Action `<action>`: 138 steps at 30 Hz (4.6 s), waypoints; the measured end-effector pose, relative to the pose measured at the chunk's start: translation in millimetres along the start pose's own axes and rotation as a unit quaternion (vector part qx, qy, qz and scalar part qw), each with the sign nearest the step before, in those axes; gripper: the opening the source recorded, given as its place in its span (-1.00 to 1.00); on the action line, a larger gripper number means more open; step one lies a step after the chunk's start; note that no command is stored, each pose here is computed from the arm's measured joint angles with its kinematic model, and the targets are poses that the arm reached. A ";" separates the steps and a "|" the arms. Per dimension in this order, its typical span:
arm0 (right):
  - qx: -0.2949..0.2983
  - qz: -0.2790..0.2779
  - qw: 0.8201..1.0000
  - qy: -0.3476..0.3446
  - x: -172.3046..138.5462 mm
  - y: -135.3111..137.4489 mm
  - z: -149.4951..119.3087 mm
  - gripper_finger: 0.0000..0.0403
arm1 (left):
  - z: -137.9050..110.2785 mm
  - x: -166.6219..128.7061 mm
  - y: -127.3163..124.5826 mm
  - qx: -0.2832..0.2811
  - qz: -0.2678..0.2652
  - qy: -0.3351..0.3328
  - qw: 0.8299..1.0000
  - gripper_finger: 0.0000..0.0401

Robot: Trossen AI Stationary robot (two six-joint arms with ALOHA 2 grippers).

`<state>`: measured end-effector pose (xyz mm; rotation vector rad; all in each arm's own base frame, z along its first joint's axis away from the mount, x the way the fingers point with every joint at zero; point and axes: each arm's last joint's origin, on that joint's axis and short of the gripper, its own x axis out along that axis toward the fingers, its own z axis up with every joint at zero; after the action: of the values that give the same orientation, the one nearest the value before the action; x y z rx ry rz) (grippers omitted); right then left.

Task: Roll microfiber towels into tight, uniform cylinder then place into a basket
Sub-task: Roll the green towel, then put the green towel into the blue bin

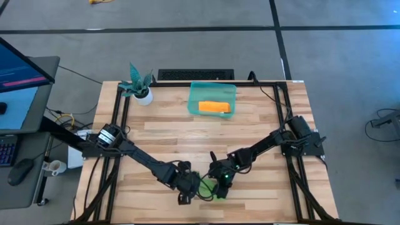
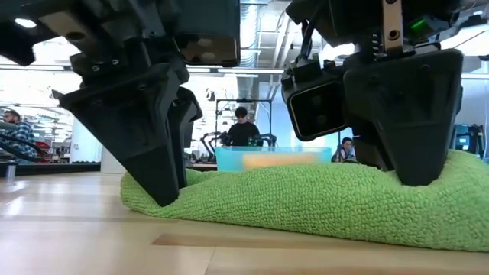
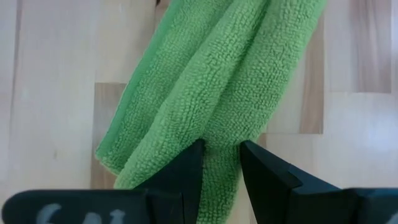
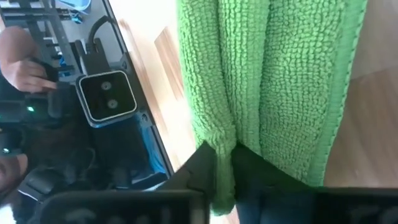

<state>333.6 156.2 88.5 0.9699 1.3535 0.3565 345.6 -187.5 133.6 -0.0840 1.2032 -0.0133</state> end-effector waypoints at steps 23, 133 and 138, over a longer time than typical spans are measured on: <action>-0.075 -0.082 0.994 -0.014 -40.1 13.8 -17.2 0.05 | -0.1 1.6 1.0 -0.231 -0.046 0.045 0.971 -0.48; -0.231 -0.176 0.944 -0.156 1.1 17.4 -21.5 -0.94 | 32.4 -83.1 -18.6 0.124 0.156 -0.006 0.980 0.11; -0.231 -0.173 0.945 -0.154 1.3 17.5 -21.6 -0.93 | 5.6 -117.0 -30.6 0.127 0.213 -0.010 0.969 0.13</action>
<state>319.3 175.5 102.7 0.3654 1.0601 0.2260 309.8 -211.3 246.9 0.3987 1.1708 0.2085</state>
